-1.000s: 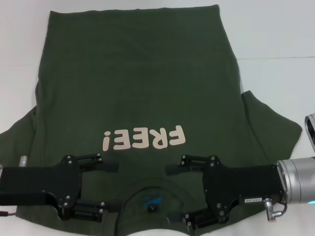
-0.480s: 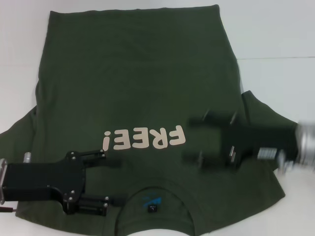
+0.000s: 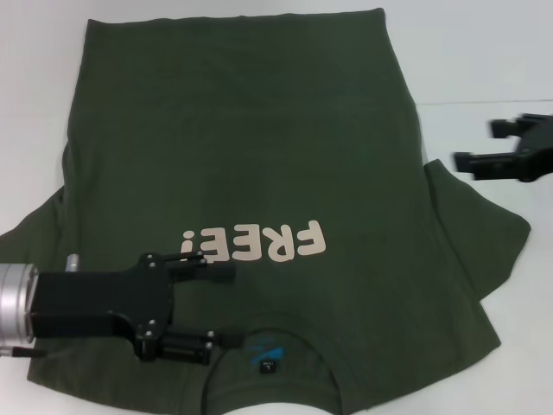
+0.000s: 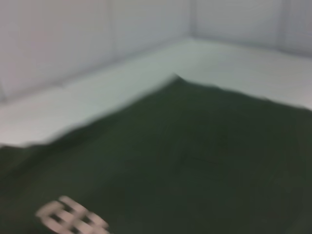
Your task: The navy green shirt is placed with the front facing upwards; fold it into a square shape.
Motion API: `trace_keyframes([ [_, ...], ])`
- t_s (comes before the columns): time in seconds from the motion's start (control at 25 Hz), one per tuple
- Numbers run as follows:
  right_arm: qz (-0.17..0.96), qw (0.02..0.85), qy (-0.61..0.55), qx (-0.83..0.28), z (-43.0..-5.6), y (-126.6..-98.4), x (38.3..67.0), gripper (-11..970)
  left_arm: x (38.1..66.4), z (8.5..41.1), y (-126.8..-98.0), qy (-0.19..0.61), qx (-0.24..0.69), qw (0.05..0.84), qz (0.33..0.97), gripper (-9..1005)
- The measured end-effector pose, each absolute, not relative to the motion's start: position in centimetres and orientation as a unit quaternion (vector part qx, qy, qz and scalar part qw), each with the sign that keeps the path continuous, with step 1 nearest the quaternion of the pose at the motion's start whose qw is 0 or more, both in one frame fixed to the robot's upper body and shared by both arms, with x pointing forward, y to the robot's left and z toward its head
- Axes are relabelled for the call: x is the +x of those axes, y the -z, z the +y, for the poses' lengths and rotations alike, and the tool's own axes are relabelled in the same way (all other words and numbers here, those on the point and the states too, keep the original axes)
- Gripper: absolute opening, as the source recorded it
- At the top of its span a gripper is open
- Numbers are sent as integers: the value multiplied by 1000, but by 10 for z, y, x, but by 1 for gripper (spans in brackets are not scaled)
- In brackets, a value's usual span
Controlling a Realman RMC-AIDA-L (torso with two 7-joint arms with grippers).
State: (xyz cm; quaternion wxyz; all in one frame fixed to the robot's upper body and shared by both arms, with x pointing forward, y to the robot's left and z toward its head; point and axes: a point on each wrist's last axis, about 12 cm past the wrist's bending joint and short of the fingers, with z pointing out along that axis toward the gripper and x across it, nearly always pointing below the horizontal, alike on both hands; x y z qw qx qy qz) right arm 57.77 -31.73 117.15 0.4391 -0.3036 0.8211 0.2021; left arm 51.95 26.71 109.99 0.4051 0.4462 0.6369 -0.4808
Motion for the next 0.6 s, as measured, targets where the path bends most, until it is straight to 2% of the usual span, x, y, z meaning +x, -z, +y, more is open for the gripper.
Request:
trace_keyframes([
  [0.32,889,358,-127,-257,-345,-1186,577,924,525,260,-1102,481,453,403,633,885],
  [0.6,937,255,-47,-234,-345,-1189,586,924,527,258,-1102,480,453,406,632,886],
])
